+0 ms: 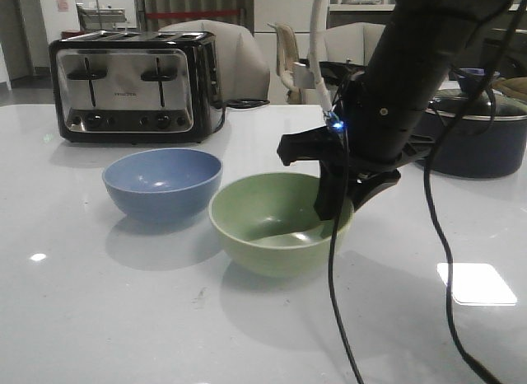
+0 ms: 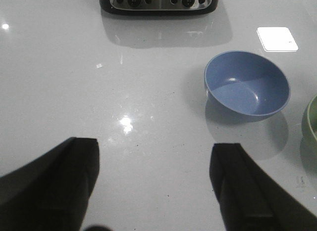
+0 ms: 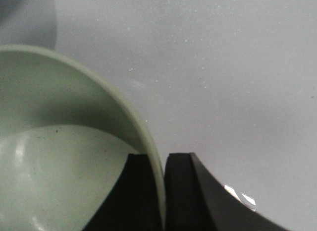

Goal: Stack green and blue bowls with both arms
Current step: 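Drag the green bowl with the right gripper toward the blue bowl, then release the green bowl and lift the right gripper away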

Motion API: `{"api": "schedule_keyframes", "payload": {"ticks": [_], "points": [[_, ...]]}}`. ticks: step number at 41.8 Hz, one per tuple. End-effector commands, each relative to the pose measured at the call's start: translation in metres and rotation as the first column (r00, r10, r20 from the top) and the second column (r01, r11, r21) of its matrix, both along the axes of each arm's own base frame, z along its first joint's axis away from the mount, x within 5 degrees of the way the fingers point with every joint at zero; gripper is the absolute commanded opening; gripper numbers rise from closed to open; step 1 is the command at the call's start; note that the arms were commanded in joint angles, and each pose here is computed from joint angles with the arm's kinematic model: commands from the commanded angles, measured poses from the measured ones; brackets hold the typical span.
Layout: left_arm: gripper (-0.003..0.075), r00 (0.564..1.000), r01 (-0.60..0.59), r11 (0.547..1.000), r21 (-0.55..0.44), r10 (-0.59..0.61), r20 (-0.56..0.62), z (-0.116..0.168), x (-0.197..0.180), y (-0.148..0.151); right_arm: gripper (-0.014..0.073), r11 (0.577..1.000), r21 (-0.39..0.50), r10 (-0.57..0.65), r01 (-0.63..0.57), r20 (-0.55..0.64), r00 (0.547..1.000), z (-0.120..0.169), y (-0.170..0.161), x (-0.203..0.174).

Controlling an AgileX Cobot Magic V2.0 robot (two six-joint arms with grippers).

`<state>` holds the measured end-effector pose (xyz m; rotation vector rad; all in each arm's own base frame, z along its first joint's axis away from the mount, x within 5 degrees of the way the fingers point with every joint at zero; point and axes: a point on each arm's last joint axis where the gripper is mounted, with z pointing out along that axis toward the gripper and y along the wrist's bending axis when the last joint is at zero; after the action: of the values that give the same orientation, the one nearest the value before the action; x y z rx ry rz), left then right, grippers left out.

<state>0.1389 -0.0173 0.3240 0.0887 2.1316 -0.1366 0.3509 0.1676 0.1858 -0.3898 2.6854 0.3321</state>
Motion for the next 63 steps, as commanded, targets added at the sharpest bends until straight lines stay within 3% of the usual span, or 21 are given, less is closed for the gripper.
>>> {"api": "schedule_keyframes", "payload": {"ticks": [1,7,14,23,31,39,50,63], "points": [[0.0531,0.994,-0.010,1.000,-0.019,0.012,0.106,0.016,0.004,0.000,0.0293,0.999,0.044,-0.007,0.003,0.093,0.996,0.029,0.000,0.003],[0.0531,0.994,-0.010,1.000,-0.019,0.012,0.106,0.016,0.004,0.000,0.0383,0.999,0.040,-0.004,0.000,0.084,0.996,0.029,0.000,0.002],[0.0531,0.994,-0.010,1.000,-0.022,0.012,0.105,0.016,0.004,0.000,0.0382,0.999,0.042,-0.003,-0.001,0.090,0.996,0.031,0.000,0.002],[0.0531,0.994,-0.010,1.000,-0.024,0.012,0.105,0.016,0.004,0.000,0.0380,0.998,0.043,0.033,-0.038,0.128,0.991,0.075,-0.005,-0.012],[0.0531,0.994,-0.010,1.000,-0.024,0.012,0.105,0.016,0.004,0.000,0.0379,0.991,0.015,0.125,-0.131,0.203,0.971,0.127,-0.022,-0.055],[0.0531,0.994,-0.010,1.000,-0.024,0.012,0.105,0.016,0.004,0.000,0.0379,0.986,-0.016,0.166,-0.168,0.286,0.944,0.158,-0.052,-0.117],[0.0531,0.995,-0.009,1.000,-0.023,0.012,0.103,0.016,0.004,0.000,0.0379,0.986,-0.001,0.152,-0.167,0.417,0.896,0.170,-0.088,-0.194],[0.0531,0.997,0.064,0.998,-0.011,-0.063,0.041,0.005,0.023,-0.014,0.0379,0.985,0.022,0.138,-0.172,0.500,0.855,0.170,-0.111,-0.247]]}}
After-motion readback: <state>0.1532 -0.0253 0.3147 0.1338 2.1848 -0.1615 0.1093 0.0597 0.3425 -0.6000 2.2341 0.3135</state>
